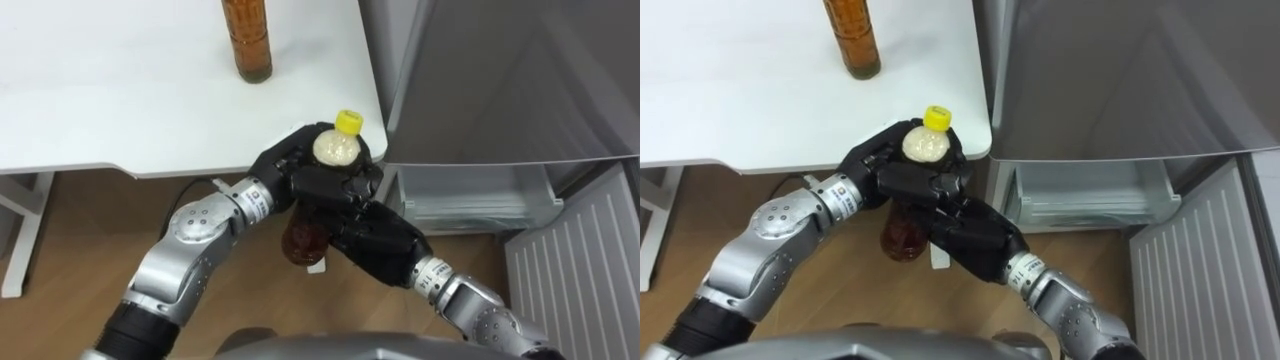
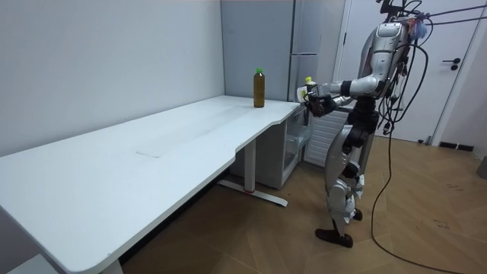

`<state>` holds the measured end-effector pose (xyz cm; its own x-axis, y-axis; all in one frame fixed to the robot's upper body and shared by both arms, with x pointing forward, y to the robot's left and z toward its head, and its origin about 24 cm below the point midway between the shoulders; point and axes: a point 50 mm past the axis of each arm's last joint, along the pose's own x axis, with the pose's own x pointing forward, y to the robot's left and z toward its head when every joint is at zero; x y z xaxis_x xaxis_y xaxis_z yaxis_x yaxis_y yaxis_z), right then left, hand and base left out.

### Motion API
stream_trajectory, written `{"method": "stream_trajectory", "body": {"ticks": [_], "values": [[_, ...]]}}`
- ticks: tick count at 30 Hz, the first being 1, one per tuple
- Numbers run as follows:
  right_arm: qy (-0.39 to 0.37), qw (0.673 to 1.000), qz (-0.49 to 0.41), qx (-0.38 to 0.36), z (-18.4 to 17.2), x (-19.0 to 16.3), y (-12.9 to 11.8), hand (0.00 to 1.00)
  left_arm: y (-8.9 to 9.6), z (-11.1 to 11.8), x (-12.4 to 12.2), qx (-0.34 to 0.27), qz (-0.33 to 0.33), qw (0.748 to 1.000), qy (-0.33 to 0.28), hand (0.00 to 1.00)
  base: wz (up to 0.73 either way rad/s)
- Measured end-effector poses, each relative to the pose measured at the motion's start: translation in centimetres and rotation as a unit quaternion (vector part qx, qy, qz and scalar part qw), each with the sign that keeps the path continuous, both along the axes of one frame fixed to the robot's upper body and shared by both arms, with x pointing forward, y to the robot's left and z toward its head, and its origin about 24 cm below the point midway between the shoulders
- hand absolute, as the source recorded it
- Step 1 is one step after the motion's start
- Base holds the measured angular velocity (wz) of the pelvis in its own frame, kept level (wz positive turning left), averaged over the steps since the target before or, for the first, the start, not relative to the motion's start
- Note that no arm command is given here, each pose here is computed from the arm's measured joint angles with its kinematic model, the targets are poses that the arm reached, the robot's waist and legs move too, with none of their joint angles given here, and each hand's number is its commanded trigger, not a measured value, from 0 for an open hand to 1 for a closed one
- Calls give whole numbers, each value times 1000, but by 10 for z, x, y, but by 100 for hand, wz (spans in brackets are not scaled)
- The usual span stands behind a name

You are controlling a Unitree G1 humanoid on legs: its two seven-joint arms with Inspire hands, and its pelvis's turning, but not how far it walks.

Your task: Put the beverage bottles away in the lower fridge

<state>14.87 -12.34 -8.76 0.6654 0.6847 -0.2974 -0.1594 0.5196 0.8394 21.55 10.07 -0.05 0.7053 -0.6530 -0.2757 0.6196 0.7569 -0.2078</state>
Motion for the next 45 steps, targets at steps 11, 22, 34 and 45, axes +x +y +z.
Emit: {"method": "stream_trajectory", "body": {"ticks": [11,22,34,45], "values": [[-12,1000,6,-9,1,3,-1,0,0,0,1,-7,10,1000,3,100,0],[-5,995,37,-89,-12,-1,-26,0,1,2,1,-22,12,1000,4,100,0],[-30,988,44,-143,-10,3,-52,0,15,5,3,-25,24,999,-11,100,-1],[-18,985,50,-165,-14,-5,-63,0,31,2,-1,-16,47,999,-11,100,0]]}}
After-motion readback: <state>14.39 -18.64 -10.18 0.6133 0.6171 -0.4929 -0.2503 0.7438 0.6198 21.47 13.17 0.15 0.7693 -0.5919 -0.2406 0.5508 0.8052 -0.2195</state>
